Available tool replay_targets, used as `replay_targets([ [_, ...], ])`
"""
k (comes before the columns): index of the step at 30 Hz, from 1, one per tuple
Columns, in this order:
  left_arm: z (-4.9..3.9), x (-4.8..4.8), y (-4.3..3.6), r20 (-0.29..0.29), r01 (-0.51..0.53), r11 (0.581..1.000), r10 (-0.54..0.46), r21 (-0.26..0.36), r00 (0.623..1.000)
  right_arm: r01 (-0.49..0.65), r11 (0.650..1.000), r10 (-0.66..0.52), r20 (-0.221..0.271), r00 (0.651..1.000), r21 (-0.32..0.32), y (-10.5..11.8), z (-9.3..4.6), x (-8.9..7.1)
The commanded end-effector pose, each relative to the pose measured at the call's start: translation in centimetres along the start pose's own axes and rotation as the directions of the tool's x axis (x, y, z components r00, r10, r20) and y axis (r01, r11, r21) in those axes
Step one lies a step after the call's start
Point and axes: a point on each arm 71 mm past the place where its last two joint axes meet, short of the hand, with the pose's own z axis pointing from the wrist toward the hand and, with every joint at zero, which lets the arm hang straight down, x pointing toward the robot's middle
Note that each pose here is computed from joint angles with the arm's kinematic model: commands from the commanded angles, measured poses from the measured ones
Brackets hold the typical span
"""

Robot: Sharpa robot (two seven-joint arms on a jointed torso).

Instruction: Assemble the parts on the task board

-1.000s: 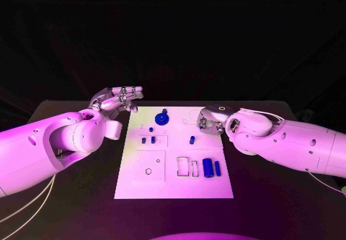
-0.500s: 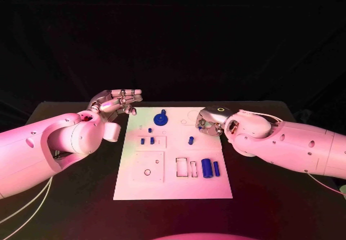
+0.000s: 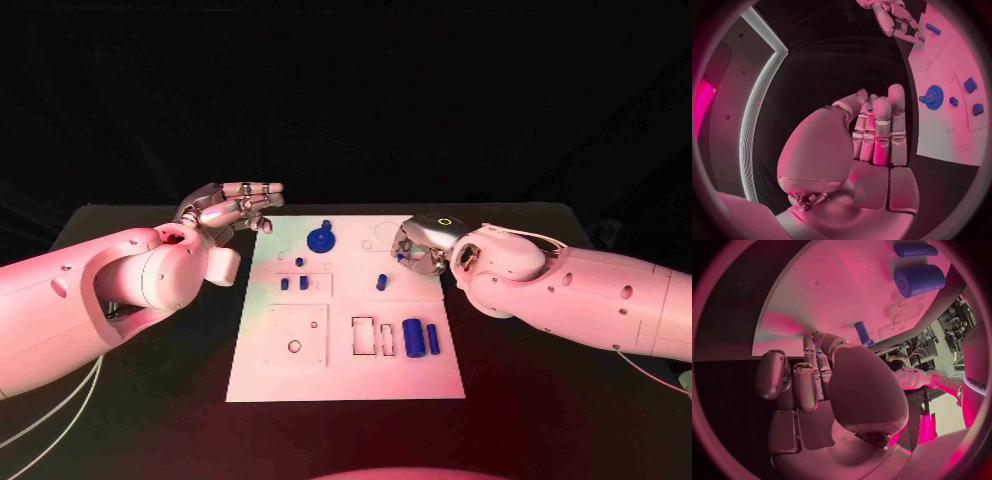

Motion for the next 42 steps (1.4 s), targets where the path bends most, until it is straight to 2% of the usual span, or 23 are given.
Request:
replay_targets([
  [1, 0.06, 0.23, -0.01, -0.021, -0.002, 1.0, 0.002, -0.001, 1.0, -0.014, 1.0, 0.014, 0.035, 0.999, 0.006, 0.0, -0.1, -0.5],
  [11, 0.13, 0.16, 0.29, -0.016, -0.005, 1.0, 0.005, -0.009, 1.0, -0.03, 0.999, 0.031, 0.068, 0.997, -0.014, 0.6, -1.0, -2.1],
  [18, 0.14, 0.26, 0.4, -0.018, -0.005, 1.0, 0.005, -0.01, 1.0, -0.064, 0.992, 0.073, 0.09, 0.993, -0.104, 3.9, -2.0, -3.1],
  [24, 0.23, 0.56, 0.48, -0.025, -0.004, 1.0, 0.004, -0.011, 1.0, -0.095, 0.976, 0.112, 0.081, 0.99, -0.199, 7.6, -2.2, -3.2],
  [31, 0.24, 0.86, 0.51, -0.033, -0.002, 1.0, 0.002, -0.008, 0.999, -0.123, 0.953, 0.141, 0.046, 0.989, -0.277, 11.0, -2.1, -2.3],
  [34, 0.23, 0.92, 0.5, -0.034, -0.002, 1.0, 0.002, -0.006, 0.999, -0.135, 0.944, 0.148, 0.021, 0.989, -0.301, 12.3, -1.8, -1.3],
  [42, 0.23, 1.21, 0.5, -0.042, 0.0, 1.0, 0.0, -0.006, 0.999, -0.159, 0.934, 0.16, -0.022, 0.987, -0.319, 13.9, -1.3, 0.9],
])
